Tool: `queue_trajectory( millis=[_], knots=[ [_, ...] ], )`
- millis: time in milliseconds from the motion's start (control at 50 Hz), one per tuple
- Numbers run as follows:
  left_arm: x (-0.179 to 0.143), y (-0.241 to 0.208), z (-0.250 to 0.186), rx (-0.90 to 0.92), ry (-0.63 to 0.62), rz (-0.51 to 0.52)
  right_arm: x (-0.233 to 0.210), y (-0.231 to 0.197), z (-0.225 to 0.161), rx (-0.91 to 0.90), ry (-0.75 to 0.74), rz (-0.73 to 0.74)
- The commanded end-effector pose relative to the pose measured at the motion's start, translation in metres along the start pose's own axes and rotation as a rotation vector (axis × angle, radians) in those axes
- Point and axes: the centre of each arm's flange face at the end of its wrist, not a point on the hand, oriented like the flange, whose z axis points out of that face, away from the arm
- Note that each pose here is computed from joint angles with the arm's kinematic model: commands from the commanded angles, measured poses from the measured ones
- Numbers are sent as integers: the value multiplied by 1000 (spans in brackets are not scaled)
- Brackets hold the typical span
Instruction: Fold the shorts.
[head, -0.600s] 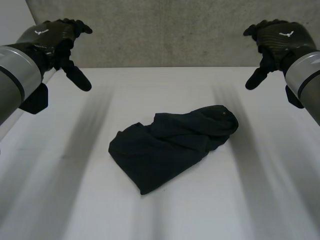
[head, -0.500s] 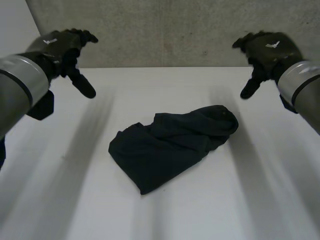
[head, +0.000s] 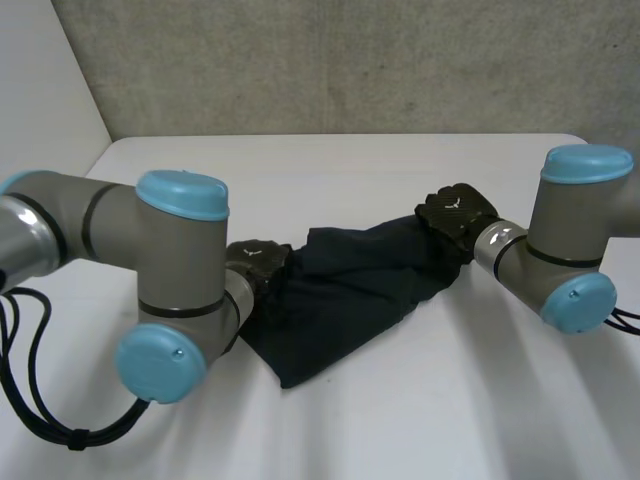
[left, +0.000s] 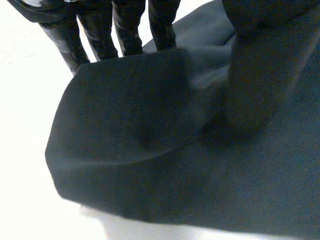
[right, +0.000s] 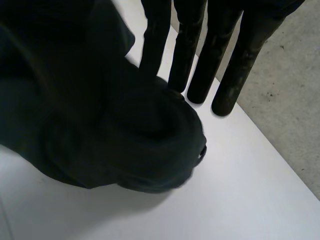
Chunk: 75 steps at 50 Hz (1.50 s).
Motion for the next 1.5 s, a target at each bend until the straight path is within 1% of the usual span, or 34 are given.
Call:
queue_trajectory(
  millis=[20,100,120,240,260,280,320,380,420,460,480,500,560,580,640,660,720,740,780,800,820,880,960,1040,1060,1120,1180,1260,1300,1340,1360,1440,1500],
  knots=[
    [-5,-4,4,28,-96,56,5,-1,1,10,25,10],
    [-8,-32,-16,118,-102,50,19,-32,-19,67,61,7],
    [-11,-46,-28,164,-108,39,27,-49,-31,103,85,5],
    [-23,-88,-71,312,-124,5,50,-109,-72,259,162,28],
    [-25,-94,-77,334,-130,-1,53,-117,-77,282,173,36],
    [-34,-104,-89,375,-151,-14,60,-134,-89,333,193,51],
    [-43,-111,-95,403,-172,-26,69,-150,-101,386,218,67],
    [-57,-114,-104,423,-195,-39,79,-173,-118,465,243,101],
    [-57,-107,-106,405,-179,-35,80,-178,-120,483,243,112],
    [-51,-91,-105,360,-143,-25,78,-183,-119,498,233,121],
    [-48,-82,-103,336,-123,-20,74,-184,-117,500,225,122],
    [-45,-74,-102,324,-111,-17,62,-186,-112,502,196,124],
    [-40,-62,-97,313,-95,-13,37,-186,-102,492,132,128],
    [-38,-56,-93,312,-93,-10,21,-183,-96,473,92,133],
    [-37,-47,-86,296,-102,2,-2,-171,-90,419,37,140],
    [-37,-45,-83,290,-108,1,-21,-161,-88,372,-17,142],
    [-42,-45,-81,285,-125,-5,-59,-143,-89,290,-132,133],
    [-46,-46,-80,285,-142,-11,-83,-133,-94,242,-205,112],
    [-53,-47,-80,286,-168,-19,-104,-123,-99,202,-267,74],
    [-56,-49,-80,291,-180,-23,-116,-115,-102,169,-304,27],
    [-62,-52,-83,303,-203,-29,-119,-110,-103,152,-316,12],
    [-70,-55,-88,312,-226,-38,-119,-109,-105,136,-309,-26],
    [-71,-52,-90,300,-232,-39,-111,-119,-109,164,-293,11],
    [-75,-50,-94,297,-244,-44,-75,-121,-104,166,-203,95],
    [-76,-50,-96,296,-243,-45,-56,-120,-102,163,-158,137],
    [-75,-48,-103,291,-232,-45,-28,-119,-102,164,-91,191],
    [-70,-43,-108,271,-216,-42,-13,-116,-100,165,-62,210],
    [-52,-37,-119,253,-157,-41,-2,-116,-95,173,-39,192],
    [-40,-30,-126,240,-115,-55,-2,-114,-86,174,-46,154],
    [-32,-24,-127,225,-90,-73,-5,-109,-78,164,-60,118],
    [-26,-19,-129,213,-67,-100,-7,-105,-70,168,-74,74],
    [-17,-12,-131,194,-34,-155,-11,-99,-51,183,-100,-3],
    [-12,-3,-123,161,-24,-177,-14,-95,-33,198,-121,-11]
  ],
)
